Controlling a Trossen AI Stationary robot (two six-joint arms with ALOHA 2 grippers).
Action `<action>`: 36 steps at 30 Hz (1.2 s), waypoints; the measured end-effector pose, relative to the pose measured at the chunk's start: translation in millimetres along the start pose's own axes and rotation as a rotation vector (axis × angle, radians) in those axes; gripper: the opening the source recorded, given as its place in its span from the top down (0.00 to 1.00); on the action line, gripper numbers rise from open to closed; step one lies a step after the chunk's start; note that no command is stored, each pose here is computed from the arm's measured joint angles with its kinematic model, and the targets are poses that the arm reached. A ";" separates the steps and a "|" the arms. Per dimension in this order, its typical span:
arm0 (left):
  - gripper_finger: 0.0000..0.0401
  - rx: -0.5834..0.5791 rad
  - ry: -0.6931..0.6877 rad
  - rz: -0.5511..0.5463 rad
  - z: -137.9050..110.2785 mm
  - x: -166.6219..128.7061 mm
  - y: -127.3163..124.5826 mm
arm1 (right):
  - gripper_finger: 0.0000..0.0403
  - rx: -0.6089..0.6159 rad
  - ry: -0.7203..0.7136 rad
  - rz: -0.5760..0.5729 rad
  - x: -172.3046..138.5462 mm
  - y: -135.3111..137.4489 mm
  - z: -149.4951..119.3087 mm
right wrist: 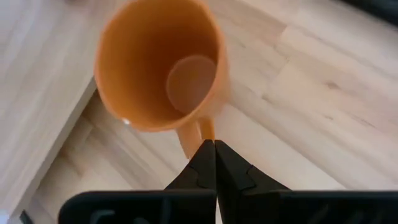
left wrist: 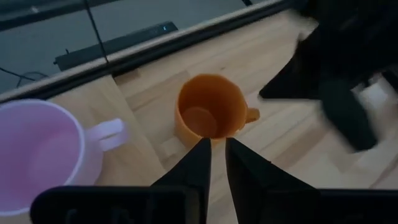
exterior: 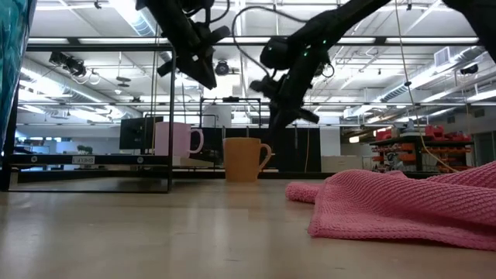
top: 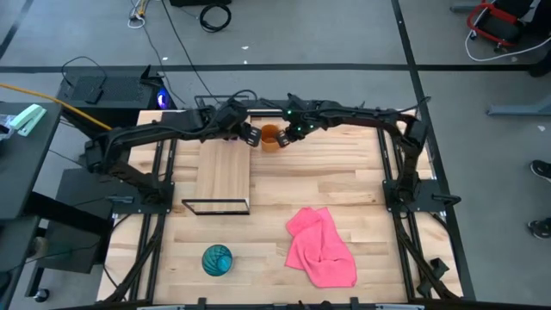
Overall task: Stack small to large cups/mugs on shelf
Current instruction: Put the orange mug on the shelf
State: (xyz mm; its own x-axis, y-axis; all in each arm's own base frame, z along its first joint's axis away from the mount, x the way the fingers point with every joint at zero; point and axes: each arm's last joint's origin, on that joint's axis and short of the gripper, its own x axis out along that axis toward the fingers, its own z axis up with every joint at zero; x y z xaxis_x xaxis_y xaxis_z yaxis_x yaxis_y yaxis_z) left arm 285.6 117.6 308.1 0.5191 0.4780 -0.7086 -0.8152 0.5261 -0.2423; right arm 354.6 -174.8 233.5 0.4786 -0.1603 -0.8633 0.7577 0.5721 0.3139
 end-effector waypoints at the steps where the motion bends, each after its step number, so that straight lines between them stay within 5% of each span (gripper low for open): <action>1: 0.86 -0.001 0.007 0.000 -0.2 3.0 -0.1 | 1.00 0.001 -0.011 0.005 -8.5 -0.2 0.8; 11: 0.85 -0.058 -0.018 -0.111 5.9 35.3 -10.9 | 0.96 -0.067 -0.015 0.049 -79.6 10.6 -17.3; 20: 0.87 -0.080 0.027 -0.112 1.4 59.0 -11.7 | 0.94 -0.157 -0.037 0.104 -112.4 29.3 -37.3; 27: 0.87 -0.081 0.038 -0.132 -3.3 57.0 -18.8 | 0.95 -0.203 -0.071 0.024 -108.7 35.6 -42.5; 36: 0.87 -0.114 -0.014 -0.131 12.6 28.8 -2.8 | 0.99 -0.112 -0.203 0.079 -57.3 6.8 12.2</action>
State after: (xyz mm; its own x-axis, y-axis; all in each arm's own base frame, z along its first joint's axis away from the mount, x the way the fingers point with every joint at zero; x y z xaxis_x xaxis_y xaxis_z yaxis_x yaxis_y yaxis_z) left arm 306.0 138.8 296.6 0.6260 0.4207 -0.6566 -0.7635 0.5018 -0.4064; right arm 337.7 -171.6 289.9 0.6222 -0.2639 -0.7371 0.6660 0.6733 0.3211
